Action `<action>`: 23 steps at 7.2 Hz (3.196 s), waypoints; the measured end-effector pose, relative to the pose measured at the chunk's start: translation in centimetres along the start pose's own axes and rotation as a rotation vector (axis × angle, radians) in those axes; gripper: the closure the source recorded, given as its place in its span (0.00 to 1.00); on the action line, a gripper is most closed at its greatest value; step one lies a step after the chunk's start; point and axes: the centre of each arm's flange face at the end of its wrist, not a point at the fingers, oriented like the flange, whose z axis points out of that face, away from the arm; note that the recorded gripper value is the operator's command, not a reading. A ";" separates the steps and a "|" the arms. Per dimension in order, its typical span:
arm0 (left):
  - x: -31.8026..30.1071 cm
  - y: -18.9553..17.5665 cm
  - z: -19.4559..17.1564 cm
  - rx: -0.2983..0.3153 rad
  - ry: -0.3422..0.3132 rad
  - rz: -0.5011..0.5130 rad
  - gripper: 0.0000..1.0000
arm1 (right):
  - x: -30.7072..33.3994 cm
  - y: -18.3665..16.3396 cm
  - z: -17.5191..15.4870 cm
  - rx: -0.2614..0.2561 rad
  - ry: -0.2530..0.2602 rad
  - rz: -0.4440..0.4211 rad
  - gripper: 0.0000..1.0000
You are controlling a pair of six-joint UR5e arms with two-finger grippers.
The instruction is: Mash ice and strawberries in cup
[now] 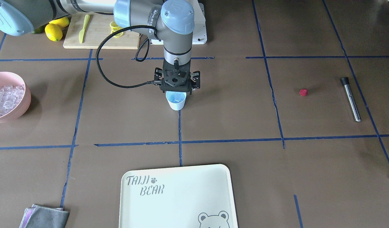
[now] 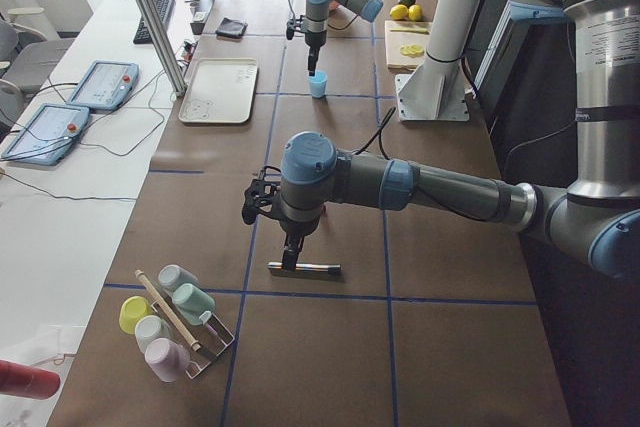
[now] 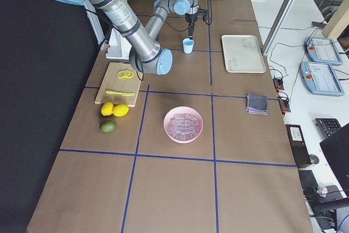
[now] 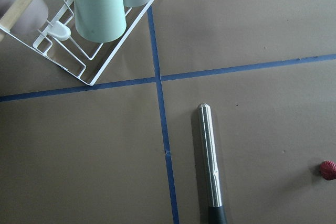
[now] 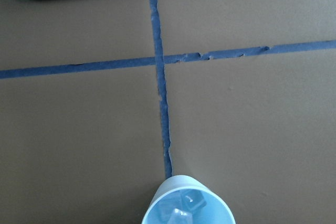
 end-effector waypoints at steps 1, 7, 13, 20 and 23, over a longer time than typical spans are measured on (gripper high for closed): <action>2.7 -0.3 0.1 -0.004 0.008 0.017 0.00 | 1.9 -1.3 -0.2 0.011 0.006 -0.016 0.00; 20.5 0.6 6.3 -0.047 0.031 -0.075 0.00 | 28.9 -10.6 -0.7 0.011 0.104 -0.367 0.00; 22.6 2.9 20.4 0.033 0.012 -0.114 0.00 | 57.3 -14.3 -5.4 0.011 -0.041 -0.332 0.00; 25.4 6.3 26.7 -0.019 -0.014 -0.129 0.02 | 65.4 -13.2 -5.7 0.000 -0.041 -0.279 0.00; 25.4 6.1 27.5 -0.025 -0.019 -0.127 0.06 | 65.7 -13.2 -5.6 -0.001 -0.039 -0.270 0.00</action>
